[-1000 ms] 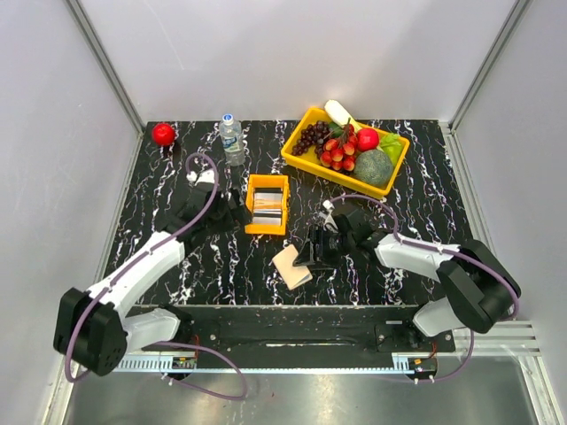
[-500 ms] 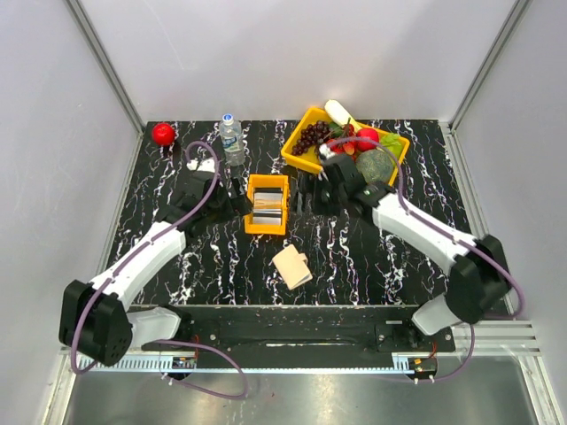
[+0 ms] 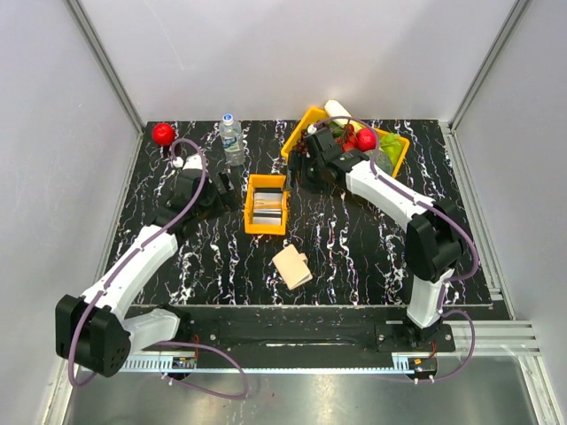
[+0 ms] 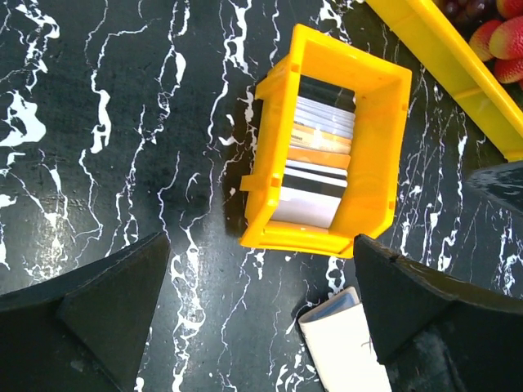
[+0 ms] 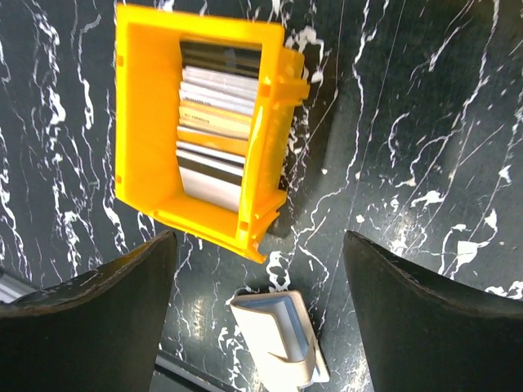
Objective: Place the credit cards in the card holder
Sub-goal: Move the storage box to the center of the board.
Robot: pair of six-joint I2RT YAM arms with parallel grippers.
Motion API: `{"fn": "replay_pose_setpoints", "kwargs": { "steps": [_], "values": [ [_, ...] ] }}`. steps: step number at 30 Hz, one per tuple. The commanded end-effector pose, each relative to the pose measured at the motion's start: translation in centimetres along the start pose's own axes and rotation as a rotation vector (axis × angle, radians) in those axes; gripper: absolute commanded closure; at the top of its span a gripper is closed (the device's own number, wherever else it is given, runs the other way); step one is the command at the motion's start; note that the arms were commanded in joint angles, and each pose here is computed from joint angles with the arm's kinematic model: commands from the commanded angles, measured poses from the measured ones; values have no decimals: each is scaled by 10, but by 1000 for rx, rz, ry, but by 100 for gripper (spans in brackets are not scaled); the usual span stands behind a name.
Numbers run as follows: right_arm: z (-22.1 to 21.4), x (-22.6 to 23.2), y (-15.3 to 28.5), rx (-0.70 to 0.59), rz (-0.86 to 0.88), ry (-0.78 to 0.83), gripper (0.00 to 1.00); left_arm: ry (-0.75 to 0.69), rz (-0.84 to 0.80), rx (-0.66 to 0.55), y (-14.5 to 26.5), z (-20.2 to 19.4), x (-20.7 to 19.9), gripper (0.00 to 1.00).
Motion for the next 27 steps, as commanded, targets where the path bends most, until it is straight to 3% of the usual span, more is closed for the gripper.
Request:
{"fn": "replay_pose_setpoints", "kwargs": {
  "steps": [1, 9, 17, 27],
  "values": [
    [34, 19, 20, -125, 15, 19, 12, 0, -23, -91, 0, 41, -9, 1],
    [41, 15, -2, -134, -25, -12, 13, -5, -51, -68, -29, 49, 1, 1],
    [34, 6, -43, -90, -69, -54, 17, -11, -158, 84, -61, 10, -10, 1],
    [30, -10, -74, -106, -119, -51, 22, -8, -230, 110, -69, -10, -14, 1]
  ]
}}
Point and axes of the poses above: each gripper's point midway between its finger pads, its own y axis back along the fingers, its own x axis along the line the jaws close on, z = x × y, the point moved 2 cm from there along y, back along the fingers, and after that the axes turned 10 degrees about -y, right-handed, at the moved point
